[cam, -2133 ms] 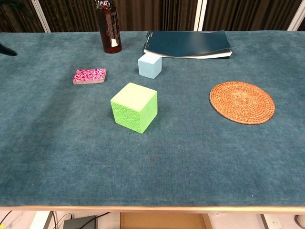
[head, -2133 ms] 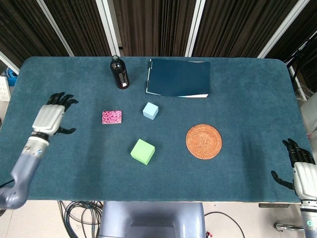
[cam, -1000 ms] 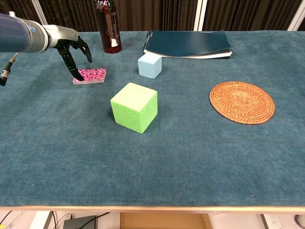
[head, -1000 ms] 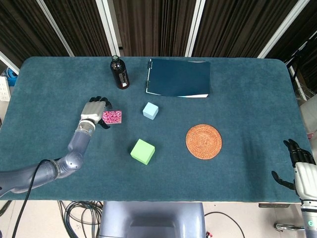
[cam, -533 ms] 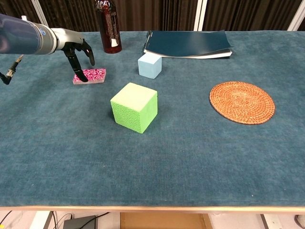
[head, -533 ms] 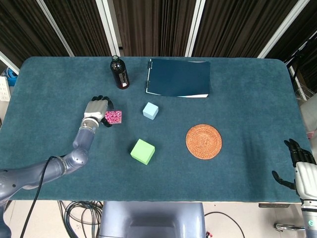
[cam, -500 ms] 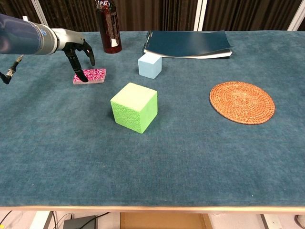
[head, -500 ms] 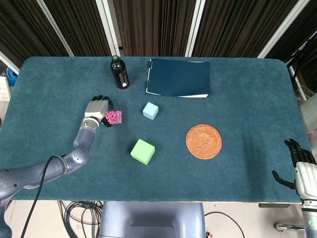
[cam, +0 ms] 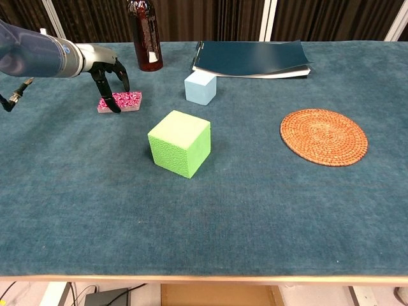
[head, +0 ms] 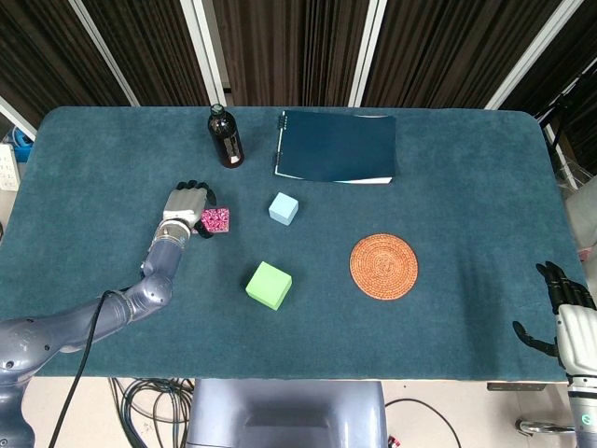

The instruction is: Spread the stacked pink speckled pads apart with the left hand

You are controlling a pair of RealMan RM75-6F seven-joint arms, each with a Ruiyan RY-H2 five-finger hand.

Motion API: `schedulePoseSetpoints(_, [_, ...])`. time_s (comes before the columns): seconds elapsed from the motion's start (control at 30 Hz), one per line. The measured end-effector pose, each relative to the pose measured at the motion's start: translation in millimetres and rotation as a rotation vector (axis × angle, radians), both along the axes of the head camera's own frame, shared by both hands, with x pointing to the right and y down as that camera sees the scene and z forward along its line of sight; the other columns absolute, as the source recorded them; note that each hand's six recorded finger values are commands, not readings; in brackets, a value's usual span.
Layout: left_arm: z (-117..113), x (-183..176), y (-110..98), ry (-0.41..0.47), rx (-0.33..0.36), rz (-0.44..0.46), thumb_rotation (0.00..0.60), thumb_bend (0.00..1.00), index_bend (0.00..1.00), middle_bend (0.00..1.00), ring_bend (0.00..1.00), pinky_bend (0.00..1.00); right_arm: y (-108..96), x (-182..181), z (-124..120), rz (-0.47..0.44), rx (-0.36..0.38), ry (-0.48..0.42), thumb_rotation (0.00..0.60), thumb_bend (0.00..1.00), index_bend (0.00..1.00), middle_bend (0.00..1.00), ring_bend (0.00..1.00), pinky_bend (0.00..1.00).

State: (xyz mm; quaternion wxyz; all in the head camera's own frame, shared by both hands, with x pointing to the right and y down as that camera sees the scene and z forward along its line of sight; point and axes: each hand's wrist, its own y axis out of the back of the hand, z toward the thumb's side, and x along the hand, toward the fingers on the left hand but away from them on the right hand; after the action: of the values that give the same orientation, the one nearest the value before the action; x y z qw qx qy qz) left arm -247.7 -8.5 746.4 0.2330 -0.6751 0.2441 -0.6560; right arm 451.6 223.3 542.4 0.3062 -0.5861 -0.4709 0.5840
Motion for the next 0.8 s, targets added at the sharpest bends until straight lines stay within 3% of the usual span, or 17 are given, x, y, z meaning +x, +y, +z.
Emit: schedulePoseSetpoints(0.8, [2.7,-0.5,0.4,-0.019,-0.01,-0.006,0.6,0.2,0.43,0.18,0.05,0.04,-0.2,0.5,-0.2,0.004,0.001,0.002,0.6,0.24,0.08,0.05,0.13,0.14])
